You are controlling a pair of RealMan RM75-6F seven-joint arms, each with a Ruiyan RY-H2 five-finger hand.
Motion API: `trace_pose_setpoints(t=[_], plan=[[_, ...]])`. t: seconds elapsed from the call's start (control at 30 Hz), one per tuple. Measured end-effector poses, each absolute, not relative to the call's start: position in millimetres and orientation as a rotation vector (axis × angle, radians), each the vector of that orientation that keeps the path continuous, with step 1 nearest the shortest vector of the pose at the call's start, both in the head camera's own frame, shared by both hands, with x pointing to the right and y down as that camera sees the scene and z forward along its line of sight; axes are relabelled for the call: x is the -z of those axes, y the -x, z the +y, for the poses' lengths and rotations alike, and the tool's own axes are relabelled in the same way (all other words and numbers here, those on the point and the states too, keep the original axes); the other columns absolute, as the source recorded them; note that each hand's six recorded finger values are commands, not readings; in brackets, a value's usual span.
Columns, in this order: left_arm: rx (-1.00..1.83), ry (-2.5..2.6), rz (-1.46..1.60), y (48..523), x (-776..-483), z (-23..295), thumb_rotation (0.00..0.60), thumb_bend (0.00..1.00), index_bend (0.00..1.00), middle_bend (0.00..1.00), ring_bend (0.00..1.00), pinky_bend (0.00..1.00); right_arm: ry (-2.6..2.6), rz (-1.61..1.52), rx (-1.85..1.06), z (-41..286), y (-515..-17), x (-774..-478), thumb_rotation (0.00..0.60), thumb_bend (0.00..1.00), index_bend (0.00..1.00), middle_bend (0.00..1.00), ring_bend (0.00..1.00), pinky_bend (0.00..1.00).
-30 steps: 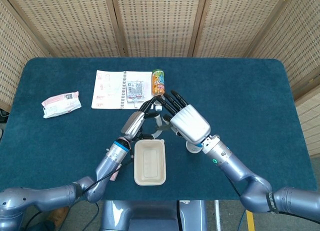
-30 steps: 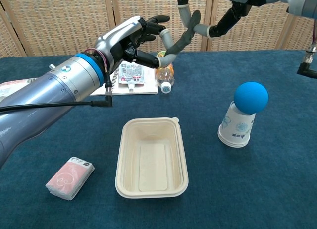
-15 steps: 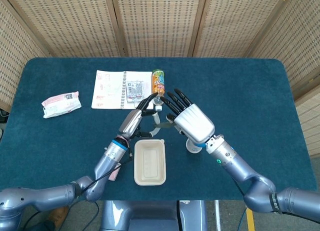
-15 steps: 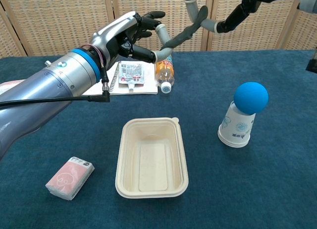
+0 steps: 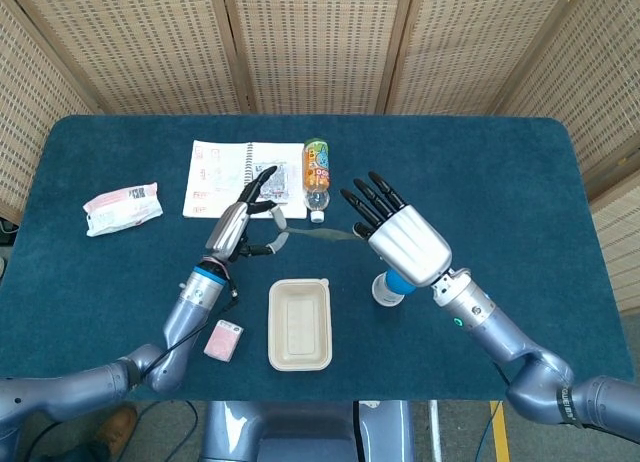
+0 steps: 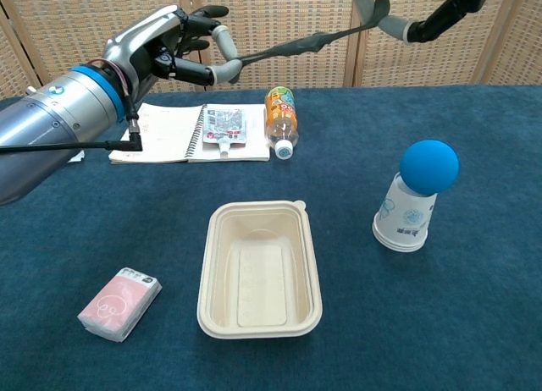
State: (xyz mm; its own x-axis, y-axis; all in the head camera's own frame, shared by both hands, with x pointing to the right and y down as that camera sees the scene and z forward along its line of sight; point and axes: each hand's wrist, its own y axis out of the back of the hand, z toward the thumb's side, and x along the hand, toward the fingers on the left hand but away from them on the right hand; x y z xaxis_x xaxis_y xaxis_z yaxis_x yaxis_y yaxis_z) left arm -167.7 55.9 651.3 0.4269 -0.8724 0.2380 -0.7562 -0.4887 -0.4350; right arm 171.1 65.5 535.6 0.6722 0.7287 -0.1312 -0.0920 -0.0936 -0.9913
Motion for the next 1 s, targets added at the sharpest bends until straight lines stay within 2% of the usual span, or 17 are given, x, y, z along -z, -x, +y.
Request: trace_pose_setpoints(t=[0.17,0.7,1.0], plan=[[0.688,2.348,1.439,198,-653,46,0.600,0.71,0.79,0.00,0.00,0.00,1.457,-0.528,-0.784,61,-189,-538,0.600,0.83,0.83,0.18,0.00,0.00],[0.905,2.072,1.566,345,-649,20,0.600,0.71,0.79,0.00,0.00,0.00,1.312,-0.538,-0.953,48,-268,-543,0.600,0.83,0.83,0.18,0.00,0.00],[0.984,2.035,1.468,368,-640,22,0.600,0.72,0.80,0.00,0.00,0.00,1.319,-0.569,-0.958,50,-275,-537,0.600,0.83,0.83,0.18,0.00,0.00]])
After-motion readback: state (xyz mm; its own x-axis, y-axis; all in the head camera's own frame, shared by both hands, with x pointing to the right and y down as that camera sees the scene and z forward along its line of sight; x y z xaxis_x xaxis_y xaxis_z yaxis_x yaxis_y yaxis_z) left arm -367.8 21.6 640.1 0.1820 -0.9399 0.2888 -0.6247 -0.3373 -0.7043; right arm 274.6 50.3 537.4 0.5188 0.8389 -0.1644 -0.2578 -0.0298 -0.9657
